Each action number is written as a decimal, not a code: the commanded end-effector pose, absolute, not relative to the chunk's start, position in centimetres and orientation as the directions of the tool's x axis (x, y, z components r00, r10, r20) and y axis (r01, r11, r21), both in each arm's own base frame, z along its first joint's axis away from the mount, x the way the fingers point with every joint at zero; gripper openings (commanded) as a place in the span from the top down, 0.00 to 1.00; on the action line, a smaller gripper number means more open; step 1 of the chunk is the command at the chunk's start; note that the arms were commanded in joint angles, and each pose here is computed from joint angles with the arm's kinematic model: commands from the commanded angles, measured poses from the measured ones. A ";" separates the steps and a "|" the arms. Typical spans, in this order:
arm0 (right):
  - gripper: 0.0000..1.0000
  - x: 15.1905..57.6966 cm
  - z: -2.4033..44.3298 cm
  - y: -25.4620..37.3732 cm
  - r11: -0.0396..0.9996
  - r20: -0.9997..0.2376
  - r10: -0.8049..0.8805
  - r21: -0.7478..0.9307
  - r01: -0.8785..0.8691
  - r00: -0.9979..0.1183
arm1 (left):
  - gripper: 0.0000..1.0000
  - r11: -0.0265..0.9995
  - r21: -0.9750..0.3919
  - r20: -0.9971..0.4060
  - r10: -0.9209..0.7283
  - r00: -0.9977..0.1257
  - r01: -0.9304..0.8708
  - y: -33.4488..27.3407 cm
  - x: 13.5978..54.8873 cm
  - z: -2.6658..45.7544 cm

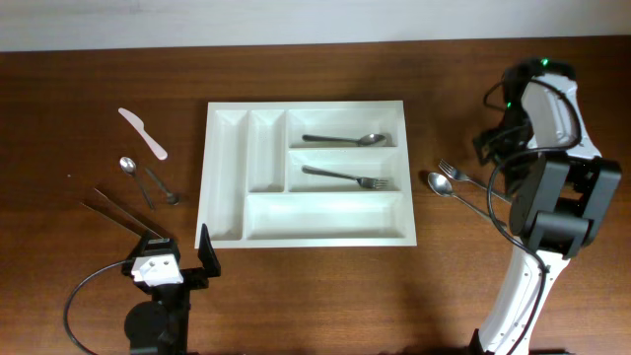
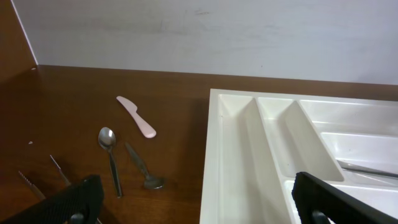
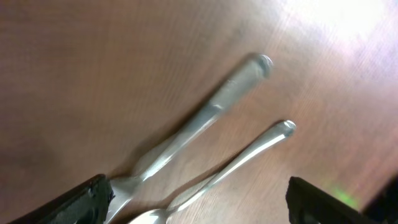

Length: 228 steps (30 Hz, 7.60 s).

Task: Pack container
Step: 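Lower the right gripper onto the second fork and grasp it, then carry the fork with the right gripper into the middle compartment, then open the right gripper and lift away from the tray, then move the right gripper down to the remaining spoon and grasp it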

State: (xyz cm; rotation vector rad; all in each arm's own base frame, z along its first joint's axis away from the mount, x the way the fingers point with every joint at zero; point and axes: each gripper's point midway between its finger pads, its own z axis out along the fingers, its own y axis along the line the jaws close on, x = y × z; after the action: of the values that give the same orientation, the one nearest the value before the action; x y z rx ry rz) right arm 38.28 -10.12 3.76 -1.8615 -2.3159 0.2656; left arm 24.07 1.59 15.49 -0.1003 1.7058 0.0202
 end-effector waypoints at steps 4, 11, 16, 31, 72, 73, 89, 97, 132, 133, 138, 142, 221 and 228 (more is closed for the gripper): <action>0.09 36.7 1.7 -8.0 0.068 -0.006 0.997 -0.292 0.954 -0.072 | 0.01 0.997 -0.034 -0.990 -0.043 -0.131 -0.074 1.6 24.1 15.4; 0.09 37.0 1.7 -6.0 -0.045 -0.030 0.999 -0.286 0.957 0.038 | 0.01 0.997 -0.034 -0.990 -0.043 -0.131 -0.074 1.6 24.1 15.4; 0.10 38.0 1.4 -4.1 -0.101 -0.035 0.995 -0.252 0.963 0.095 | 0.01 0.997 -0.034 -0.990 -0.043 -0.131 -0.074 1.6 24.1 15.4; 0.11 37.9 -0.9 -6.1 -0.208 -0.149 0.972 -0.210 0.955 0.179 | 0.01 0.997 -0.034 -0.990 -0.044 -0.131 -0.074 1.6 24.1 15.4; 0.91 33.9 -7.6 -6.6 0.066 -0.070 0.994 -0.259 0.964 -0.087 | 0.01 0.997 -0.034 -0.990 -0.043 -0.131 -0.074 1.6 24.1 15.4; 0.93 33.9 -7.7 -6.6 0.077 -0.068 0.993 -0.258 0.963 -0.098 | 0.01 0.997 -0.034 -0.990 -0.043 -0.131 -0.074 1.6 24.1 15.4; 0.96 38.9 -7.8 -7.3 0.520 -0.064 0.847 -0.115 0.847 -0.528 | 0.01 0.997 -0.034 -0.990 -0.043 -0.131 -0.074 1.6 24.1 15.4; 0.96 44.5 -2.8 -7.8 0.632 -0.130 0.766 -0.028 0.775 -0.629 | 0.01 0.997 -0.034 -0.990 -0.043 -0.131 -0.074 1.6 24.1 15.4; 0.96 49.6 6.2 -4.4 0.454 -0.018 0.886 0.235 0.859 -0.463 | 0.01 0.997 -0.034 -0.990 -0.043 -0.131 -0.074 1.6 24.1 15.4; 0.96 49.6 6.5 -4.1 0.457 -0.013 0.884 0.236 0.858 -0.467 | 0.01 0.997 -0.034 -0.990 -0.044 -0.131 -0.074 1.6 24.1 15.4; 0.96 49.8 8.8 -2.0 0.493 -0.016 0.863 0.238 0.837 -0.504 | 0.01 0.997 -0.034 -0.990 -0.044 -0.131 -0.074 1.6 24.1 15.4; 0.96 49.3 10.4 1.0 0.507 -0.006 0.855 0.220 0.834 -0.518 | 0.01 0.997 -0.034 -0.990 -0.044 -0.131 -0.074 1.6 24.1 15.4; 0.58 42.1 17.4 -1.8 0.947 -0.157 0.286 -0.104 0.304 -0.945 | 0.01 0.997 -0.034 -0.990 -0.043 -0.131 -0.074 1.6 24.1 15.4; 0.58 38.8 17.7 -2.0 0.947 -0.056 0.284 -0.141 0.289 -0.957 | 0.01 0.997 -0.034 -0.990 -0.043 -0.131 -0.074 1.6 24.1 15.4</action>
State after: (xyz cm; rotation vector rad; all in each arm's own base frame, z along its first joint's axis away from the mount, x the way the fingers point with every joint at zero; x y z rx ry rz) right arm 39.38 -2.45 18.37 -0.5182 -3.1607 0.2476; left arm 24.07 1.59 15.49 -0.1000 1.7058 0.0204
